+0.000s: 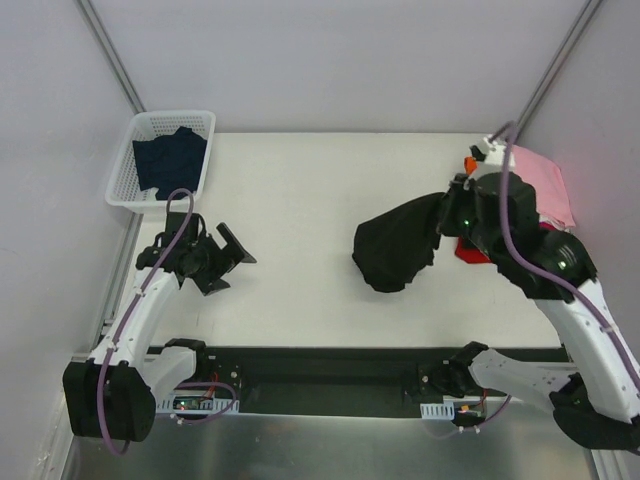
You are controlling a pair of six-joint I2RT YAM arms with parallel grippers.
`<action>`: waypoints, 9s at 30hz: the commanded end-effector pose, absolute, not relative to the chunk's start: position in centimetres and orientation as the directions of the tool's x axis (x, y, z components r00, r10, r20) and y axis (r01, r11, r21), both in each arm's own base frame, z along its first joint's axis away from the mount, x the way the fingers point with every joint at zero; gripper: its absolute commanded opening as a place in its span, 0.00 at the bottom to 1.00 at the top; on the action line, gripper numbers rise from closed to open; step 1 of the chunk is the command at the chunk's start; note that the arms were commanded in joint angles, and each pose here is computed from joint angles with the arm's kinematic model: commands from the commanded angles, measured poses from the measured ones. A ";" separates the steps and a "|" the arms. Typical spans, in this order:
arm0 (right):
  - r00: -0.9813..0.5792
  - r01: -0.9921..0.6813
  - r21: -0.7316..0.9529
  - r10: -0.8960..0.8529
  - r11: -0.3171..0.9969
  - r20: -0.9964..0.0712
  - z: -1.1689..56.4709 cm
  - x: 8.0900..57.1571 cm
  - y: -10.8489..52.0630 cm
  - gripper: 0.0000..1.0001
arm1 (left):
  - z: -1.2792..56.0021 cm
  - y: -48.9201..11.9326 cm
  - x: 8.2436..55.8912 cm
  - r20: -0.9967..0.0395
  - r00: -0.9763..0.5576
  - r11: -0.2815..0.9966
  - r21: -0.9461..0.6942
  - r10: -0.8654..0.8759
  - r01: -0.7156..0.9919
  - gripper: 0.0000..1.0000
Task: Fold and stack the t-shirts
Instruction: Move the tshirt to the center of the board, then flatten out the tshirt
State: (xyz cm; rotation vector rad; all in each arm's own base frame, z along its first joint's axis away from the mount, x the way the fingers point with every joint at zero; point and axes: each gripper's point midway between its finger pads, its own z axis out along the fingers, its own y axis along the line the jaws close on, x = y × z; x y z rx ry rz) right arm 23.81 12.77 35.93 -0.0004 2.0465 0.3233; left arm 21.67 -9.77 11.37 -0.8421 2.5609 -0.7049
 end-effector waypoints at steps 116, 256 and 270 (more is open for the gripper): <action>-0.947 -0.011 0.072 0.013 0.997 -0.321 10.2 21.2 18.2 0.61 | 13.7 -34.5 26.9 -0.065 -0.877 0.712 -0.614 -0.476 -0.341 0.50; -0.924 -0.014 -0.017 -0.020 1.000 -0.381 11.2 22.0 14.9 0.59 | 28.2 -28.1 32.1 -0.279 -0.802 0.658 -0.732 -0.528 -0.178 0.00; -0.933 -0.055 0.010 -0.048 0.998 -0.356 10.2 22.6 15.8 0.61 | 37.4 -21.6 34.3 -0.376 -0.728 0.655 -0.744 -0.574 -0.133 0.00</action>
